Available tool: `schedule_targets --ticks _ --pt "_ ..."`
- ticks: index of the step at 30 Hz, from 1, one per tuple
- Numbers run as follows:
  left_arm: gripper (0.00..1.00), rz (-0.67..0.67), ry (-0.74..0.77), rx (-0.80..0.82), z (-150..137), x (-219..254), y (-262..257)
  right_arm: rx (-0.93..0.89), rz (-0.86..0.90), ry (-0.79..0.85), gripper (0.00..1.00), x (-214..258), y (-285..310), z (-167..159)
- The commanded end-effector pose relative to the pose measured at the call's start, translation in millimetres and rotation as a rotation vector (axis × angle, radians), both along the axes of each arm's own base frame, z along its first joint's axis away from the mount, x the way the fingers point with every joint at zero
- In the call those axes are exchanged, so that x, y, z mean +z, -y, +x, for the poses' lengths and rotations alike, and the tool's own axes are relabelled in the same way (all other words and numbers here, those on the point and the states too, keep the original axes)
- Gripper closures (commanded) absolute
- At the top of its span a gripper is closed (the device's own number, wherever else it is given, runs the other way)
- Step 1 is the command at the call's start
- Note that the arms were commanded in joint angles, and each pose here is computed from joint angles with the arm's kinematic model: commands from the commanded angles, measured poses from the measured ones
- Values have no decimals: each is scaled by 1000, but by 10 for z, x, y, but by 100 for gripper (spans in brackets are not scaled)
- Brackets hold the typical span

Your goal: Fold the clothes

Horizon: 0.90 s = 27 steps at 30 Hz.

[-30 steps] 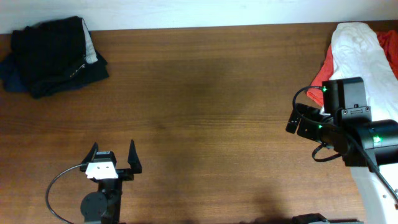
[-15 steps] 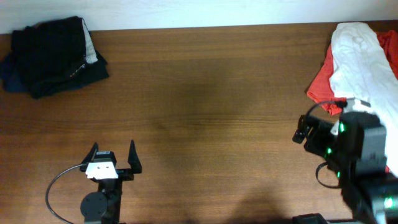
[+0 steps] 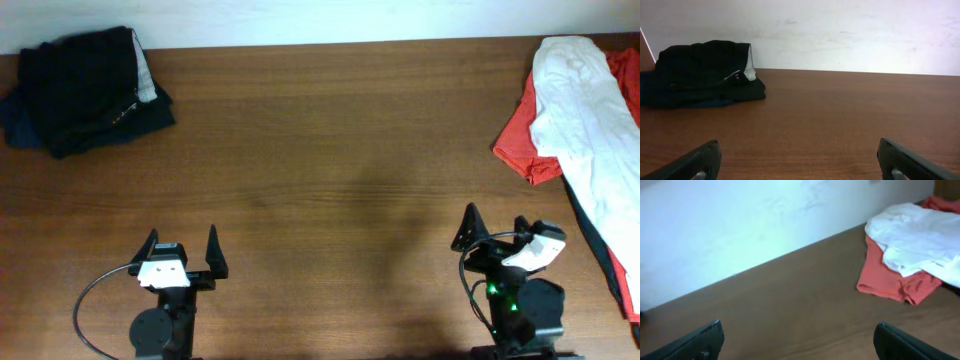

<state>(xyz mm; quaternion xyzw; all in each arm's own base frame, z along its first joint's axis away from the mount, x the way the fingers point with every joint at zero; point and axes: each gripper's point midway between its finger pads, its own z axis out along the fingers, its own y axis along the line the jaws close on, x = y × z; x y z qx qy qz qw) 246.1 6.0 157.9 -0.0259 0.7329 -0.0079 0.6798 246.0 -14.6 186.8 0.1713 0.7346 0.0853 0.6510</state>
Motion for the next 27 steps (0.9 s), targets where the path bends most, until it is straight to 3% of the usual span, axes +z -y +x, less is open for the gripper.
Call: schedule_targets --ticks 1,6,16,27 --pt "1 -6 -6 5 -2 -21 -11 5 -6 52 1 -55 13 6" --pt "1 -6 -6 5 -2 -21 -11 28 -91 138 1 -24 -16 -17" --pt "1 -6 -6 5 -2 -21 -11 6 -166 41 1 -315 98 -13" --pt "1 -6 -6 5 -2 -21 -11 32 -191 41 1 -314 62 -9"
